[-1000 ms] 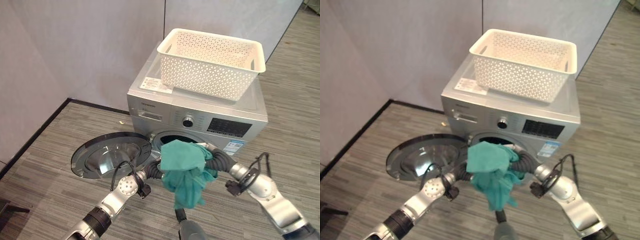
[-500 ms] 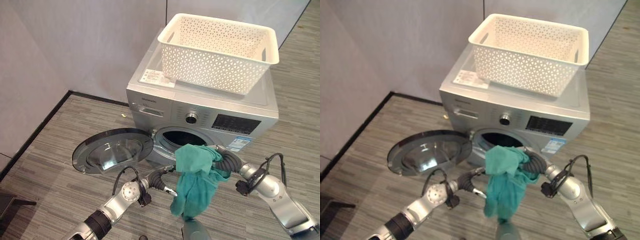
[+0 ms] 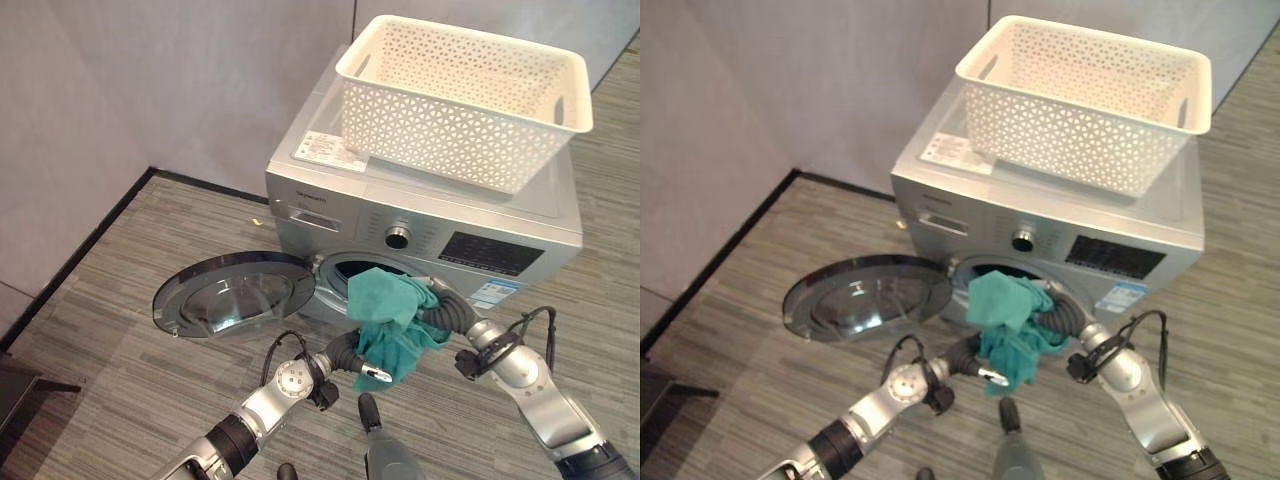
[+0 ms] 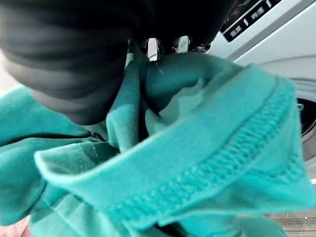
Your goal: Grab the laundry basket,head to the washer,open it,put in the laundry and shut it.
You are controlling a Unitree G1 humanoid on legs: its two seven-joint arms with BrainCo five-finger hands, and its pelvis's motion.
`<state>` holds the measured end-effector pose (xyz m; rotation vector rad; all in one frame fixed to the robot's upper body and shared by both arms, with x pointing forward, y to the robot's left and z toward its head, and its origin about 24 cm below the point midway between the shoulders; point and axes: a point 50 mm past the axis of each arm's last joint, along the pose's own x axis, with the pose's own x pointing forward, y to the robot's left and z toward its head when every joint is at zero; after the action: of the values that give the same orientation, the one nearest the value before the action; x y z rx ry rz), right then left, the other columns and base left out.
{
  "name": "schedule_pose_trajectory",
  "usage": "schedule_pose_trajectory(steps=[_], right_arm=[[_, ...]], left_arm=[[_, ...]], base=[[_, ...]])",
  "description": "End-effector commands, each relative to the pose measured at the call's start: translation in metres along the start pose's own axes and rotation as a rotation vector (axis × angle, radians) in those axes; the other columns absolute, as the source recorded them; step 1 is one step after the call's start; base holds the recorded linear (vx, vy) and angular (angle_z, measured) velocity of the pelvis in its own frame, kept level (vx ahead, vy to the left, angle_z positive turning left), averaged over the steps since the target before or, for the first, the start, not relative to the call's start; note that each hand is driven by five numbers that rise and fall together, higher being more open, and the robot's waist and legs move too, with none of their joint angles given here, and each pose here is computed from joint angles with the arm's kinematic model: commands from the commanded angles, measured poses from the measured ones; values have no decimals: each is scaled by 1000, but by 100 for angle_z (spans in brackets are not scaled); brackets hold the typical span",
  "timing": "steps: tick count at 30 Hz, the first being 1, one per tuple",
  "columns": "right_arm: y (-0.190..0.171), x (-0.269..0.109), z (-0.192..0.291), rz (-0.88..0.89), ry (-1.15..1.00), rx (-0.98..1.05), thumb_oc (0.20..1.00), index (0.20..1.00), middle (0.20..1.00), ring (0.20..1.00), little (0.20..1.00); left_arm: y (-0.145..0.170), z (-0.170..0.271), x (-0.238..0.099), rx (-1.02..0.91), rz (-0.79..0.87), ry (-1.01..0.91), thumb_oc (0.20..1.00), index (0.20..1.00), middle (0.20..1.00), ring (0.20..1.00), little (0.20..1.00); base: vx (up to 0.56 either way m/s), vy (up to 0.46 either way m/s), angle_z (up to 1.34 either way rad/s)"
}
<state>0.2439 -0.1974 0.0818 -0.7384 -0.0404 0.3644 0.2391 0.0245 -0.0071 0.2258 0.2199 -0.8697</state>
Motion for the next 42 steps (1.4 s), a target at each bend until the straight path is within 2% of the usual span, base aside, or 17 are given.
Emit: schedule_pose_trajectory(steps=[1, 9, 13, 19, 22, 23, 24, 25, 38, 39, 42], right_arm=[[-17, 12, 28, -130, -146, 44, 200, 200, 200, 200, 200], [0, 23, 31, -160, -165, 221, 200, 200, 200, 200, 200], [24, 34, 40, -77, -208, 326, 200, 200, 200, 200, 200], [40, 43, 43, -32, -210, 427, 200, 200, 200, 200, 200], [45, 43, 42, -25, -206, 474, 200, 200, 200, 200, 200], [45, 43, 41, -28, -198, 468, 200, 200, 200, 200, 200], [45, 43, 40, -29, -192, 462, 200, 200, 200, 200, 200], [44, 43, 39, -35, -188, 461, 200, 200, 200, 200, 200], [45, 30, 20, -60, -124, 446, 200, 200, 200, 200, 200], [41, 29, 20, -59, -128, 428, 200, 200, 200, 200, 200], [38, 16, 10, -51, -102, 416, 200, 200, 200, 200, 200]], left_arm=[[-9, 18, 14, -65, -24, -74, 1000, 1000, 1000, 1000, 1000], [-14, 35, 28, -97, 5, -126, 1000, 1000, 1000, 1000, 1000], [-18, 62, 37, 130, -15, -227, 1000, 1000, 1000, 1000, 1000], [-24, 66, 40, 245, -32, -250, 1000, 1000, 1000, 1000, 1000], [-22, 61, 38, 218, -3, -239, 1000, 1000, 1000, 1000, 1000], [-22, 58, 38, 204, 2, -228, 890, 890, 890, 890, 890], [-22, 56, 38, 200, 4, -223, 642, 642, 642, 642, 642], [-21, 55, 37, 195, 13, -221, 200, 200, 200, 200, 200], [-7, 49, 29, 121, 164, -245, 200, 200, 200, 200, 200], [15, 38, 21, 138, 237, -202, 200, 200, 200, 200, 200], [15, 54, 11, 175, 193, -282, 200, 200, 200, 200, 200]], base=[[23, -10, 18], [6, -3, 3], [12, -9, 9], [7, -3, 5], [0, 0, 0], [0, 0, 0], [0, 0, 0], [0, 0, 0], [1, -3, 0], [0, 0, 0], [10, -3, 1]])
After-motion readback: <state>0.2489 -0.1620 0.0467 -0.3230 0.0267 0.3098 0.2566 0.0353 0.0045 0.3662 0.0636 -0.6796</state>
